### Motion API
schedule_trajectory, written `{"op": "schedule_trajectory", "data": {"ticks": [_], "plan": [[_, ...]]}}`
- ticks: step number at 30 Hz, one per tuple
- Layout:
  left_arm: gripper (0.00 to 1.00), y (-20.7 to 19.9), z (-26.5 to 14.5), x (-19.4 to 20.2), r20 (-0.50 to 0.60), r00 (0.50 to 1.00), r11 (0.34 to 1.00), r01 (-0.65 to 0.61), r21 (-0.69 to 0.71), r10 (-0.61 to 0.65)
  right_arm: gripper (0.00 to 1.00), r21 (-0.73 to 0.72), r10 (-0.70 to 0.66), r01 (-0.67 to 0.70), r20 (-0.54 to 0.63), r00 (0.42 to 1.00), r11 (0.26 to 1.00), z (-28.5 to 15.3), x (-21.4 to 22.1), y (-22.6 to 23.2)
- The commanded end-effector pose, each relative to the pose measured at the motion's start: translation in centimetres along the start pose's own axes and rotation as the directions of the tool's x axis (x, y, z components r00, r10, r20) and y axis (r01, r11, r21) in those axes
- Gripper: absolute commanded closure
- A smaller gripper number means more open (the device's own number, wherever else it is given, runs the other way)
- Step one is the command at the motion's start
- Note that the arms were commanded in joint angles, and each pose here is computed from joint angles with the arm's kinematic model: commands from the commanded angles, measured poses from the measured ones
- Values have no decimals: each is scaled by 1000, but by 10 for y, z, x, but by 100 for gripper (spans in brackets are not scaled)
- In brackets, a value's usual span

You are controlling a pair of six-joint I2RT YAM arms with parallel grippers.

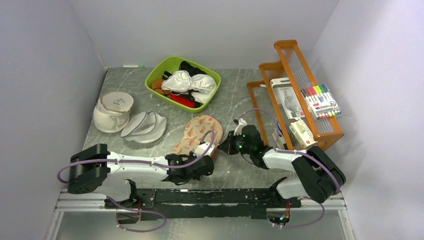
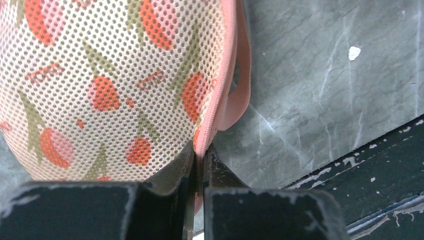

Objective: Unzip the laundry bag and remove the bra

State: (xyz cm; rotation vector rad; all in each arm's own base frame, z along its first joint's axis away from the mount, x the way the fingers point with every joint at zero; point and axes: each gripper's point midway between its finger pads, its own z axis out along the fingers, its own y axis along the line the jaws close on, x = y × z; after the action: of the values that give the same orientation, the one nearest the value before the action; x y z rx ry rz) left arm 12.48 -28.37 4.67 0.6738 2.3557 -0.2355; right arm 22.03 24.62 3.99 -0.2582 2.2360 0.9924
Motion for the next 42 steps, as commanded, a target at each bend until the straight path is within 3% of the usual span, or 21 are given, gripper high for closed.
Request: {"op": "schedule_trajectory", "data": {"ticks": [1, 7, 12, 17, 22, 26, 33, 37, 42], "plan": [[93, 29, 2, 28, -59, 998, 994, -2, -113, -5, 100, 159, -39, 20, 113, 993, 987, -4, -36, -40], [93, 48, 2, 42, -89, 995, 975, 30, -222, -50, 100, 106, -70, 59, 99, 993, 993, -10, -34, -30], [89, 51, -3, 27, -59, 997, 965, 38, -261, -55, 100, -42, -89, 92, 73, 993, 995, -20, -20, -4], [65, 33, -12, 9, -32, 998, 986, 39, -163, -45, 100, -165, -92, 97, 36, 995, 982, -25, -3, 16], [28, -9, -43, -21, 79, 996, 986, 24, 163, -38, 100, -195, -73, 81, 47, 996, 977, -26, 1, 23], [16, -11, -70, -47, 212, 975, 964, 9, 265, -67, 100, -203, -70, 78, 45, 997, 976, -26, 1, 24], [13, -2, -74, -63, 255, 961, 976, 50, 211, -104, 100, -226, -65, 75, 52, 997, 971, -30, 3, 29], [9, -6, -57, -76, 240, 971, 995, -5, 103, -20, 100, -252, -57, 68, 53, 997, 965, -32, -1, 36], [7, -23, -33, -95, 279, 959, 994, -72, 81, 46, 100, -274, -53, 65, 51, 997, 959, -35, -1, 43]]}}
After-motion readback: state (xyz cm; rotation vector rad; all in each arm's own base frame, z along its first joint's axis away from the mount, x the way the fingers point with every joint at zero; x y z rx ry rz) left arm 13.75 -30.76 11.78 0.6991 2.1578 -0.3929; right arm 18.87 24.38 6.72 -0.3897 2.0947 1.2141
